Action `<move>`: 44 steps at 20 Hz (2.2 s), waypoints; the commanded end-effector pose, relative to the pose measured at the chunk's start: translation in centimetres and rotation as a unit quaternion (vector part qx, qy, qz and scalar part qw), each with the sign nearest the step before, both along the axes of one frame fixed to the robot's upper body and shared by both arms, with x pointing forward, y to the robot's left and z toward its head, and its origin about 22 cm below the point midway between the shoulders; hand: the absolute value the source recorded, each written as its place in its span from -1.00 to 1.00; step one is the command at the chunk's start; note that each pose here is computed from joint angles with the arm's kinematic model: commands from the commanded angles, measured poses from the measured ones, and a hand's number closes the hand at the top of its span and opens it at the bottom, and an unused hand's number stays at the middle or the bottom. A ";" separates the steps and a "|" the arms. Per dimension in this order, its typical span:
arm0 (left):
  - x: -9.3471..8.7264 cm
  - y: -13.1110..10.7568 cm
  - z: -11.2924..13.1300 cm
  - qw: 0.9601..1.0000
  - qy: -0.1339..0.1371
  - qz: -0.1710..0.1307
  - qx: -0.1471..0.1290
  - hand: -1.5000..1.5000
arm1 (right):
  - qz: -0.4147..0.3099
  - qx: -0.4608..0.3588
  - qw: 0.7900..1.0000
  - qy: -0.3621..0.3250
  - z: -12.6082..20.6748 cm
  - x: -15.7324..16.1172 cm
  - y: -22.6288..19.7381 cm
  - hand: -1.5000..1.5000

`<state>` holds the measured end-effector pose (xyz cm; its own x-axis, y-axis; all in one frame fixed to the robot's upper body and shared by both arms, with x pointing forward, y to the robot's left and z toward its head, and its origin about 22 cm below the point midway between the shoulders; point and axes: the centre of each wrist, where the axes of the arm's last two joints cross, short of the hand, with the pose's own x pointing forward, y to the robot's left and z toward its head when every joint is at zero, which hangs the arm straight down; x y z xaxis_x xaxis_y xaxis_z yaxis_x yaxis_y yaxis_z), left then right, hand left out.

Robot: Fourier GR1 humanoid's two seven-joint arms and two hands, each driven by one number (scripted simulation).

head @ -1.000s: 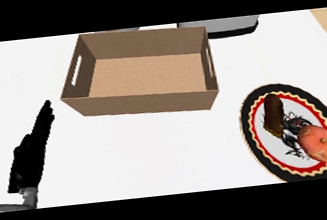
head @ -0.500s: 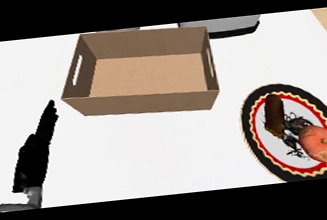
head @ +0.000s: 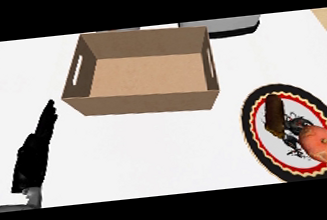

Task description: Pick the squash from the plate and place it in the cardboard box

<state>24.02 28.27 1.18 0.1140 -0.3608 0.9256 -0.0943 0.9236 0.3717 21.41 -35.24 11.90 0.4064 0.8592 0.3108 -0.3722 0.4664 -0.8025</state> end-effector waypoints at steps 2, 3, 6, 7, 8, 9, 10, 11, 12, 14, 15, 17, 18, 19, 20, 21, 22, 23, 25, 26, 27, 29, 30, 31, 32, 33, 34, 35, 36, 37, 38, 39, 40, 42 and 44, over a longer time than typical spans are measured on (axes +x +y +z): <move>-0.6 -1.9 -0.5 1.000 0.001 0.010 0.002 0.00 | -0.005 -0.009 1.000 0.017 -2.6 -1.7 1.2 -1.00; -0.7 0.2 -1.6 1.000 0.003 0.003 -0.001 0.00 | -0.008 -0.008 1.000 0.021 -1.2 0.7 -0.1 -1.00; -1.6 0.7 -1.1 1.000 0.008 -0.003 -0.011 0.00 | -0.005 -0.006 1.000 0.010 -2.7 -0.3 0.9 -1.00; 0.6 1.1 0.8 1.000 0.008 0.002 0.003 0.00 | -0.007 -0.001 1.000 0.012 -2.4 -0.8 -0.9 -1.00; 0.3 2.1 0.9 1.000 0.009 0.009 0.001 0.00 | -0.002 -0.012 1.000 0.016 -2.5 -1.1 -1.6 -1.00; -0.9 0.9 0.1 1.000 0.004 0.006 0.004 0.00 | -0.006 -0.007 1.000 0.012 -3.3 0.7 0.3 -1.00; 1.1 0.3 -1.4 1.000 0.009 0.009 0.000 0.00 | -0.002 -0.010 1.000 0.015 -3.6 0.3 1.8 -1.00; -1.0 0.8 -2.0 1.000 0.010 0.006 0.004 0.00 | -0.009 -0.012 1.000 0.015 -3.6 -1.3 0.5 -1.00; 0.2 -0.7 -1.0 1.000 0.004 0.007 0.001 0.00 | -0.011 -0.010 1.000 0.011 -3.7 0.1 0.2 -1.00; -0.4 -0.4 -0.7 1.000 -0.001 0.004 -0.001 0.00 | -0.011 -0.007 1.000 0.003 -4.2 -0.8 1.0 -1.00; -1.0 -0.5 -0.6 1.000 0.002 0.007 0.002 0.00 | -0.010 -0.005 1.000 0.003 -4.5 -0.5 0.5 -1.00; -2.4 -0.3 0.2 1.000 0.001 0.009 0.004 0.00 | -0.017 -0.001 1.000 0.006 -3.5 -0.4 1.6 -1.00; -0.9 0.7 0.0 1.000 0.006 0.003 -0.004 0.00 | -0.008 -0.005 1.000 0.010 -4.6 0.2 -0.2 -1.00; 1.4 -0.4 -1.1 1.000 0.001 0.002 -0.006 0.00 | -0.005 -0.004 1.000 0.010 -3.7 1.1 0.1 -1.00; 0.9 -0.3 0.3 1.000 0.002 0.004 -0.004 0.00 | -0.017 -0.006 1.000 0.004 -3.5 -0.1 -0.1 -1.00; -1.4 0.6 0.1 1.000 0.003 0.000 0.003 0.00 | -0.013 -0.010 1.000 0.008 -4.3 -1.1 0.1 -1.00; -1.5 0.6 -0.2 1.000 0.006 0.000 -0.008 0.00 | -0.010 -0.001 1.000 0.005 -3.7 1.0 -0.2 -1.00; -0.6 -0.2 -0.7 1.000 0.001 0.002 0.005 0.00 | -0.016 -0.002 1.000 0.005 -5.2 -0.1 0.8 -1.00; -1.0 0.6 -0.9 1.000 0.006 0.005 -0.004 0.00 | -0.015 0.001 1.000 0.011 -4.6 0.8 1.3 -1.00; 0.8 0.3 -1.9 1.000 0.006 0.003 -0.004 0.00 | -0.016 -0.002 1.000 0.004 -7.1 -1.1 -0.6 -1.00; 0.3 2.5 1.0 1.000 0.000 -0.001 -0.003 0.00 | -0.015 0.004 1.000 0.011 -4.1 -0.7 -1.3 -1.00; 1.3 -1.7 -1.7 1.000 0.005 0.003 0.000 0.00 | -0.011 0.000 1.000 0.014 -5.8 -0.2 0.1 -1.00; 0.8 -0.5 0.8 1.000 0.008 -0.002 0.007 0.00 | -0.010 -0.002 1.000 0.020 -5.9 0.8 0.6 -1.00; -0.1 -0.6 -1.4 1.000 -0.001 0.004 0.002 0.00 | 0.001 -0.007 1.000 0.016 -7.4 1.3 1.1 -1.00; 0.1 1.3 1.0 1.000 0.009 0.006 -0.002 0.00 | -0.004 -0.017 0.999 0.027 -6.6 0.9 1.0 -1.00; 0.4 0.7 0.8 1.000 0.005 0.006 -0.003 0.00 | -0.002 -0.018 0.999 0.031 -7.2 0.5 -1.3 -1.00; -0.3 0.6 -2.9 1.000 0.003 0.003 -0.002 0.00 | -0.005 -0.016 1.000 0.024 -7.6 0.4 0.0 -1.00; -1.3 1.8 -1.7 1.000 0.003 -0.002 0.005 0.00 | -0.002 -0.019 0.999 0.032 -8.2 -0.4 1.1 -1.00; 0.3 1.4 -0.5 1.000 0.001 0.005 0.002 0.00 | -0.005 -0.005 0.999 0.036 -8.1 0.6 1.0 -1.00; 0.7 0.1 0.4 1.000 0.005 0.007 -0.002 0.00 | -0.001 0.010 0.999 0.035 -8.5 0.7 2.1 -1.00; -1.6 0.4 -0.2 1.000 0.007 0.002 -0.007 0.00 | -0.007 0.015 0.999 0.033 -7.7 0.4 0.4 1.00; -0.6 1.4 -0.3 1.000 0.003 0.004 0.003 0.00 | -0.006 0.017 0.999 0.041 -8.6 0.2 1.8 1.00; 1.3 -0.4 0.6 1.000 0.006 0.008 0.001 0.00 | 0.008 0.009 1.000 0.021 -7.5 -0.4 -0.3 1.00; -0.7 -1.0 -1.5 1.000 0.006 0.002 0.006 0.00 | 0.013 -0.040 0.999 -0.010 -8.6 1.6 0.4 1.00; -1.1 -0.1 -0.2 1.000 0.000 -0.002 0.002 0.00 | 0.006 -0.075 0.996 -0.051 -9.5 -0.8 1.9 1.00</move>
<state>23.88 28.62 0.61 0.1223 -0.3621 0.9241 -0.0969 0.9223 0.3742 21.76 -34.50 4.08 0.3973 0.8795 0.2622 -0.3517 0.4098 -0.8417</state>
